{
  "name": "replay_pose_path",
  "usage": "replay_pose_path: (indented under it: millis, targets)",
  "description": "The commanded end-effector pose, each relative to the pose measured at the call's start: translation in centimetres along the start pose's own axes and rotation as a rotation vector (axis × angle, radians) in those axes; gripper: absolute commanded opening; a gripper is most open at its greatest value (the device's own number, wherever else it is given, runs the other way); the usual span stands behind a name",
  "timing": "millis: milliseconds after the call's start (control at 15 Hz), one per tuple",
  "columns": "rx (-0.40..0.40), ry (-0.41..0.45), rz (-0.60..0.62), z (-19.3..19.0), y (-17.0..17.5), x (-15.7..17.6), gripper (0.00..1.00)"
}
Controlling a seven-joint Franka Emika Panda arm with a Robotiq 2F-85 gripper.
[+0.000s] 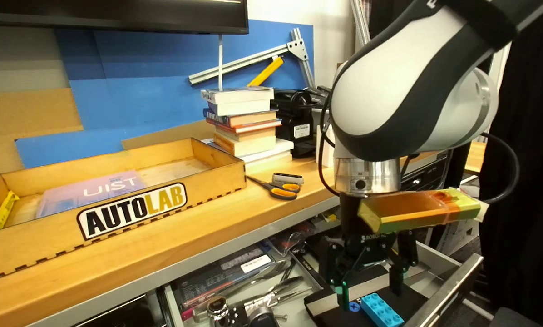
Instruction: Pick up the blue object from the counter and put it in the open drawer and close it
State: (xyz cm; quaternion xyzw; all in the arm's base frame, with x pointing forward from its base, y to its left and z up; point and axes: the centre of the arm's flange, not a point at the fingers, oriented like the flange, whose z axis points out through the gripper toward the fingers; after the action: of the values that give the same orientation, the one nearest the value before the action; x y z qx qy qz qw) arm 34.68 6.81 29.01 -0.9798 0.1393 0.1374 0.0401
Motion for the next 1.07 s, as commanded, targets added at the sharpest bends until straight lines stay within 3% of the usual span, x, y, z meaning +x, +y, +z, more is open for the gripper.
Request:
replay_pose_path:
  millis: [0, 400, 867, 1000]
  targets:
    - [-0.021, -0.091, -0.049, 1.2, 1.6, -5.2, 1.0]
    - [-0.102, -0.218, -0.078, 5.5, 0.7, -4.8, 1.0]
    - [-0.134, -0.337, -0.171, 11.2, -0.1, -3.8, 1.0]
    - [-0.114, -0.314, -0.16, 11.8, -0.2, -3.0, 1.0]
